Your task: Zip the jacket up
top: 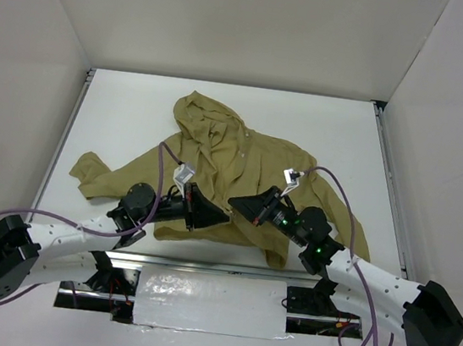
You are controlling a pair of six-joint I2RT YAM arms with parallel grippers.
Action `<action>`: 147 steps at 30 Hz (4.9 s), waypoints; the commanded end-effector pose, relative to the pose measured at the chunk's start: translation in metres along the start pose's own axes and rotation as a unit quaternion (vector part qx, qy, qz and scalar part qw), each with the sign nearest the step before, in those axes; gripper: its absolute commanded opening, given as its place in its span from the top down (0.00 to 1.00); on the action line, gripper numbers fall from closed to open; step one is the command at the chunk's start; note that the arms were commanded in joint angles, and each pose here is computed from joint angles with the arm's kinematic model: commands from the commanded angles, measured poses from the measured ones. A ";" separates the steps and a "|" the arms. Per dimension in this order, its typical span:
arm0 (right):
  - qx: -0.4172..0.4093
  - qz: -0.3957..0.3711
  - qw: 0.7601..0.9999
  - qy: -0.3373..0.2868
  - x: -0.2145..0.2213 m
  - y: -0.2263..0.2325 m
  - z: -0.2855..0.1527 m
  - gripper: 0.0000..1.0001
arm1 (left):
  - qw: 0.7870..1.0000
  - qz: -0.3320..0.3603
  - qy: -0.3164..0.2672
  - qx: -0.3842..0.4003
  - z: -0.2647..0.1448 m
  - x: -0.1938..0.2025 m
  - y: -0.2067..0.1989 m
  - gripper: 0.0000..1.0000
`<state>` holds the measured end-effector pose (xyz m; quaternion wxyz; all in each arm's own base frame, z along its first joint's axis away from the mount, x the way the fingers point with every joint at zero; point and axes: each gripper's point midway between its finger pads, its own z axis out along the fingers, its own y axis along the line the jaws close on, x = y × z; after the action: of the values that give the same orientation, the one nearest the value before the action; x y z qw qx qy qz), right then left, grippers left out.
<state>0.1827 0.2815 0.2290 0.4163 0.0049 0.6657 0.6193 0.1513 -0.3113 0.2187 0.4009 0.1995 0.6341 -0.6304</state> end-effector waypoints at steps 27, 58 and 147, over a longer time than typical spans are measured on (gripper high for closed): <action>0.098 -0.080 0.989 0.074 0.010 -0.062 -0.014 0.19 | 0.996 -0.054 0.038 -0.054 -0.009 0.036 0.063 0.97; 0.022 0.048 0.990 0.134 0.075 -0.045 -0.037 0.53 | 0.997 -0.067 0.025 -0.026 -0.003 0.032 0.060 1.00; 0.225 0.602 0.761 0.088 0.059 -0.025 -0.016 1.00 | 0.996 0.008 0.077 -0.052 -0.024 0.093 0.038 1.00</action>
<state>0.1230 0.2870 0.1397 -0.0943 0.3832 0.7554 0.5232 0.1307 -0.3087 0.1271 0.3732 0.2077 0.6963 -0.5768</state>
